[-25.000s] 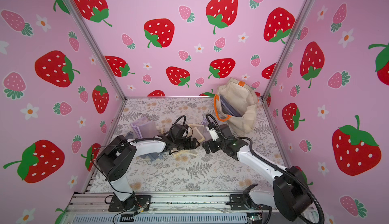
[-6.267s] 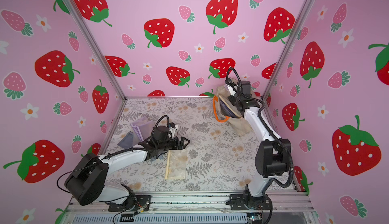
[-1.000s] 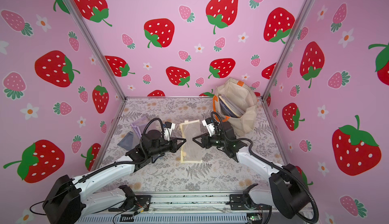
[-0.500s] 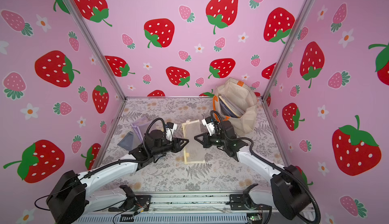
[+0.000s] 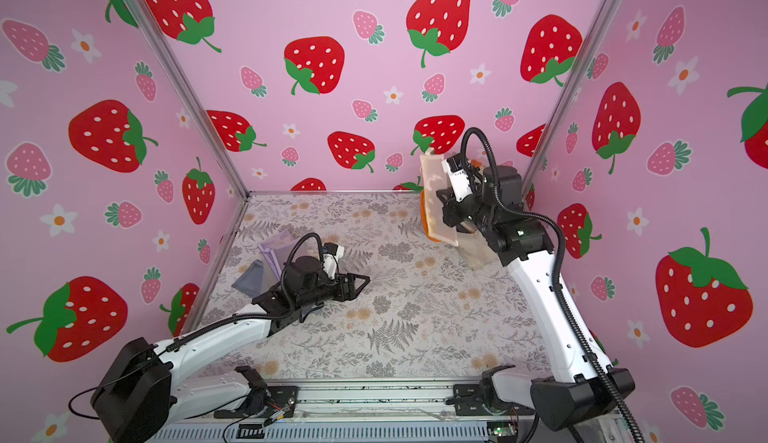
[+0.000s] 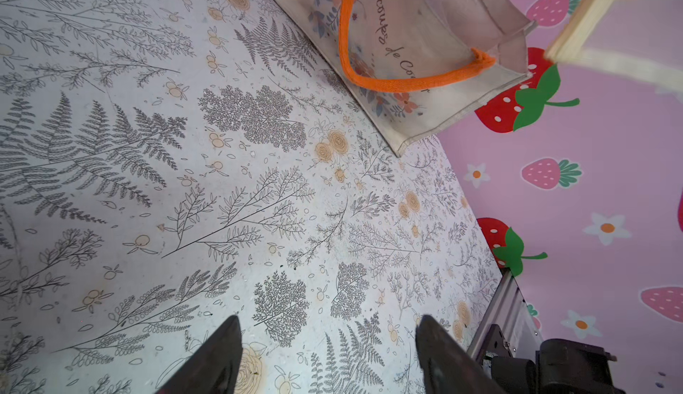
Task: Put the pencil pouch into the canvas bag
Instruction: Place the pencil pouch in the canvas bag.
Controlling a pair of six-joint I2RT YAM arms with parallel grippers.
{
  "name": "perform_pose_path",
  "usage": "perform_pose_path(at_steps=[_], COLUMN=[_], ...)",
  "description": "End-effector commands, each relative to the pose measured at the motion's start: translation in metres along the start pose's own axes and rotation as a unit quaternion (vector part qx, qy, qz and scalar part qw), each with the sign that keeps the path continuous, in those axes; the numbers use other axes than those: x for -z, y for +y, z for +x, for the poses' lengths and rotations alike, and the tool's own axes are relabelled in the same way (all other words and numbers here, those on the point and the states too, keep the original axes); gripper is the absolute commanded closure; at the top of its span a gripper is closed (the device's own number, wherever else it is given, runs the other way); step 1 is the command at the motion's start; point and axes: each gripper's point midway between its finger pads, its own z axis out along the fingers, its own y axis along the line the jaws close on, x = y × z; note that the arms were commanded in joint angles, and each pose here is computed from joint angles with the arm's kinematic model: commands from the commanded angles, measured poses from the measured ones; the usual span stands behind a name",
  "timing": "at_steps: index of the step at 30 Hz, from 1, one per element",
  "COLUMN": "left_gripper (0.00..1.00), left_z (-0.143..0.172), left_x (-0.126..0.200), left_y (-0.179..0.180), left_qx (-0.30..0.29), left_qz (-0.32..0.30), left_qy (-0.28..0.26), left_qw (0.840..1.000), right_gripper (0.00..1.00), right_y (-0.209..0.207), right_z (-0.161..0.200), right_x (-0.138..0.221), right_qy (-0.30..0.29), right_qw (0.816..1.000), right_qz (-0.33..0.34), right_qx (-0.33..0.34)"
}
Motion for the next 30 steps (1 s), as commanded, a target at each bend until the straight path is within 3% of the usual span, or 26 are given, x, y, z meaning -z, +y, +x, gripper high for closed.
perform_pose_path(at_steps=[1, 7, 14, 30], left_gripper=[0.23, 0.23, 0.22, 0.22], left_z=[-0.001, -0.004, -0.007, -0.013], left_x=[0.0, 0.0, 0.001, 0.017], left_y=[0.0, -0.001, 0.009, 0.008], left_qx=[0.001, 0.011, 0.028, 0.016], left_qz=[0.016, 0.038, 0.051, 0.05], left_qy=[-0.003, 0.002, -0.005, -0.029], left_qw=[1.0, 0.999, 0.998, 0.998], right_gripper=[1.0, 1.0, 1.0, 1.0], right_y=[-0.053, -0.098, -0.113, -0.128], right_z=[0.028, 0.024, 0.05, 0.126], right_x=[-0.026, -0.069, -0.105, -0.132], right_qy=[0.091, 0.107, 0.116, 0.169], right_qw=[0.985, 0.959, 0.944, 0.945], right_qz=[0.096, 0.143, 0.14, 0.128], right_qx=[0.112, 0.219, 0.276, 0.249])
